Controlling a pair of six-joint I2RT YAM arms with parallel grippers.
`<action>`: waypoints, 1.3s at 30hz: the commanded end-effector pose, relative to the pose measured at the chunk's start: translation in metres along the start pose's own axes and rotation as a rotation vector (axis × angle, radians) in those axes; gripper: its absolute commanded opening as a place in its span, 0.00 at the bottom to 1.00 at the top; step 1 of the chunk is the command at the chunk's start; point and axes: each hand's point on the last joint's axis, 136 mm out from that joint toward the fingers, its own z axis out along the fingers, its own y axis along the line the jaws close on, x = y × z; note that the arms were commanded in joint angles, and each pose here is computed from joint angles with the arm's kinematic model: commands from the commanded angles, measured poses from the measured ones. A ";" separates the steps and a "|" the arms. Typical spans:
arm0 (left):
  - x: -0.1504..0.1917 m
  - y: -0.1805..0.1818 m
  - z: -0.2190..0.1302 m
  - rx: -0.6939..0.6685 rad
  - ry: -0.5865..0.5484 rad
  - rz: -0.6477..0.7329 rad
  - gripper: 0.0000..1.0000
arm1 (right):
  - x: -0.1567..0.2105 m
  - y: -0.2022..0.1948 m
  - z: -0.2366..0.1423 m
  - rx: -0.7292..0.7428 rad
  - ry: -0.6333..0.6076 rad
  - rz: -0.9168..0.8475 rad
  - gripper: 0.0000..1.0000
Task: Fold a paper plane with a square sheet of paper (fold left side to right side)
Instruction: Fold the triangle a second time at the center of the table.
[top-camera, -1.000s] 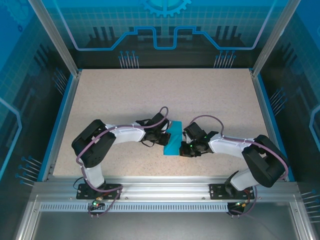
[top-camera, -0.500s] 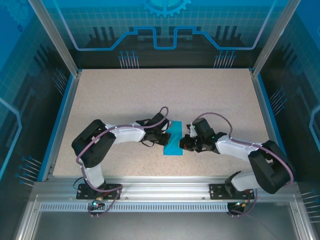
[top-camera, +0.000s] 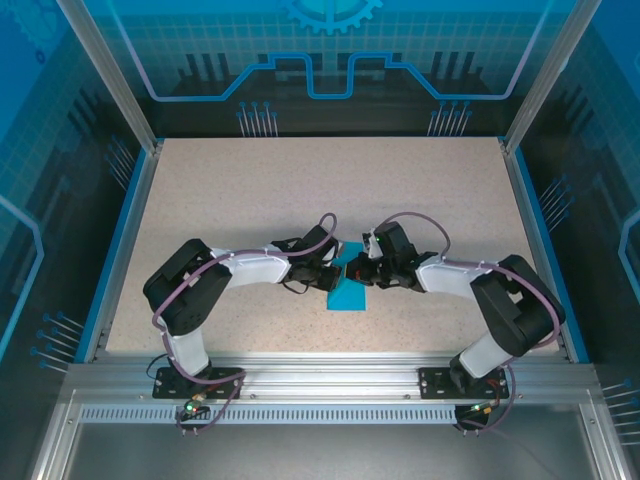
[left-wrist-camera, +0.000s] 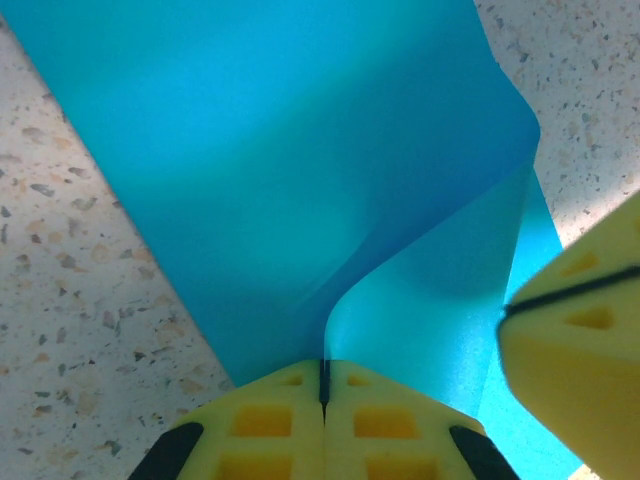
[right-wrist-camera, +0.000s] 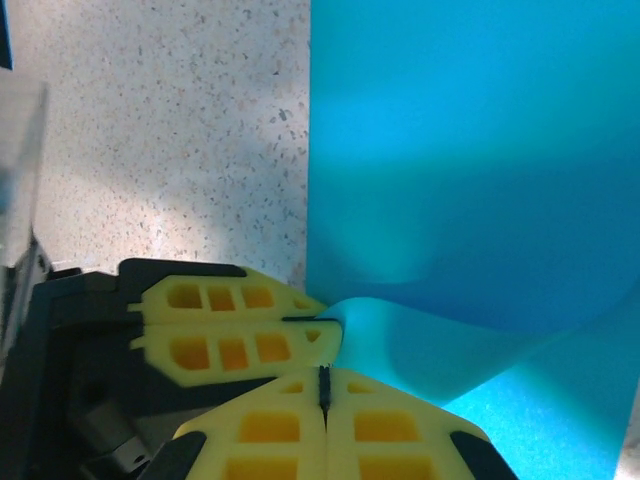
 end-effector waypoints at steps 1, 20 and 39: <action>0.010 0.003 0.007 0.001 0.044 0.011 0.03 | -0.006 0.007 0.005 -0.020 0.006 -0.003 0.01; 0.010 0.002 0.007 0.002 0.046 0.014 0.03 | 0.007 -0.019 0.020 0.084 0.069 -0.009 0.00; -0.002 -0.001 -0.006 -0.011 0.020 0.017 0.11 | 0.029 -0.057 0.020 0.204 0.105 0.014 0.00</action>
